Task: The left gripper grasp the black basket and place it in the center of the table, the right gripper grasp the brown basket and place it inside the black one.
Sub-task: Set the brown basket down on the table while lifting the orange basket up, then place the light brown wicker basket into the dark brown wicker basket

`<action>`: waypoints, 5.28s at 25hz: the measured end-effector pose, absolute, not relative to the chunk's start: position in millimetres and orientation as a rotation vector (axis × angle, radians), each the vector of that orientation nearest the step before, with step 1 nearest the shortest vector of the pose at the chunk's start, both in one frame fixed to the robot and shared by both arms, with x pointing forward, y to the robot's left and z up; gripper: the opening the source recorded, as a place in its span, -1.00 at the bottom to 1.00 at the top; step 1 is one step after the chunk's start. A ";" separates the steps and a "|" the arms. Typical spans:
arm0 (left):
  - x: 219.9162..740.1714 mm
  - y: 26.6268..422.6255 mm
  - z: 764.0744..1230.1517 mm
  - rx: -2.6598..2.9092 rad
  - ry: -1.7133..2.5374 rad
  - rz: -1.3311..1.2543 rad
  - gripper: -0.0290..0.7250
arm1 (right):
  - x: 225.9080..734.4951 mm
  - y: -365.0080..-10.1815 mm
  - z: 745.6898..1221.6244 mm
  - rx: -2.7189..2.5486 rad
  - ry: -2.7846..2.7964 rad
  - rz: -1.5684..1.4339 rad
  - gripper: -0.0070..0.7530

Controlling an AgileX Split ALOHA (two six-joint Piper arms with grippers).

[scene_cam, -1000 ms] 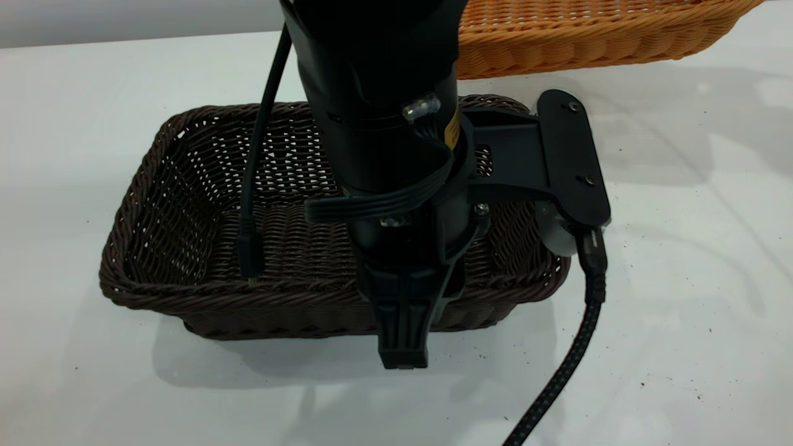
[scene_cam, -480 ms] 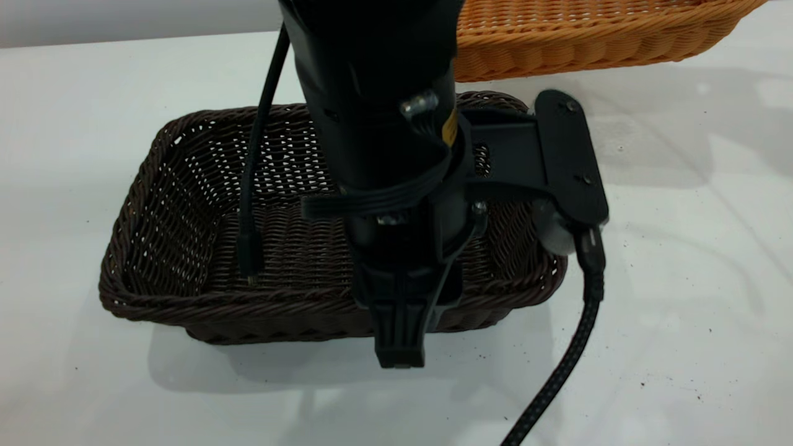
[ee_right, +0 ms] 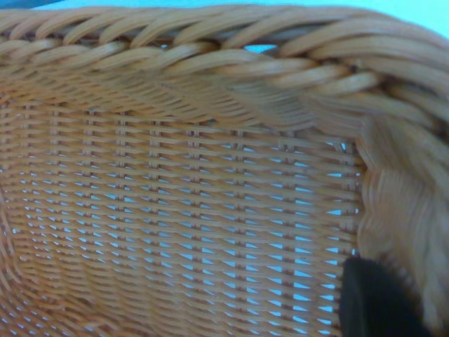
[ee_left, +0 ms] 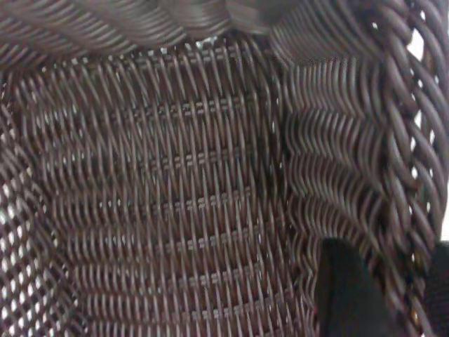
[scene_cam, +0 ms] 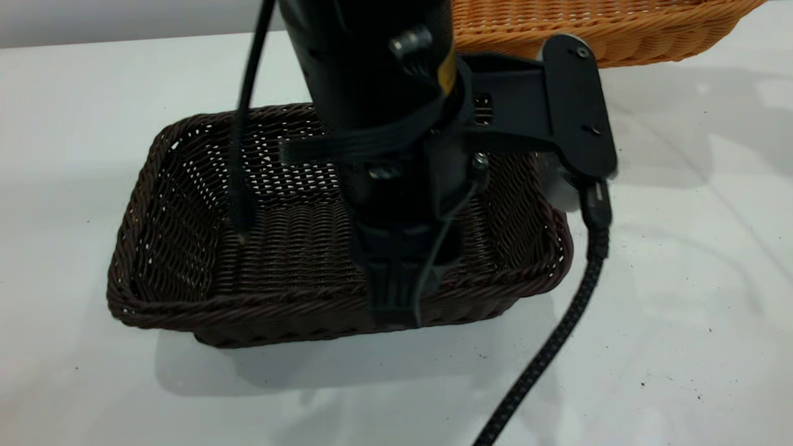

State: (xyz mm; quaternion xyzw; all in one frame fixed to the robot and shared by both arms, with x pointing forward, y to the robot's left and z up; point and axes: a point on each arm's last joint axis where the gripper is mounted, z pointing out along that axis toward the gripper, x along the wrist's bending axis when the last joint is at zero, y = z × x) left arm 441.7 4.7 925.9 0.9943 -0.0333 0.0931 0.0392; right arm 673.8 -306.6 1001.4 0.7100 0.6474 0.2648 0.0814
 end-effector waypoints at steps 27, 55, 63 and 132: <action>433.1 45.4 1085.1 2.808 -0.034 0.725 -0.92 | 676.5 -303.0 1029.5 2.110 2.010 0.808 -0.72; 454.5 97.9 1170.1 2.388 0.528 1.605 -0.92 | 649.2 -185.0 1064.9 2.114 2.409 0.814 -0.72; 454.9 99.9 1171.2 2.392 0.534 1.636 -0.92 | 631.4 -148.3 1047.8 2.116 2.523 0.735 -0.72; 455.7 97.9 1172.6 2.366 0.515 1.645 -0.92 | 616.7 -126.2 963.5 2.350 2.595 0.447 -0.20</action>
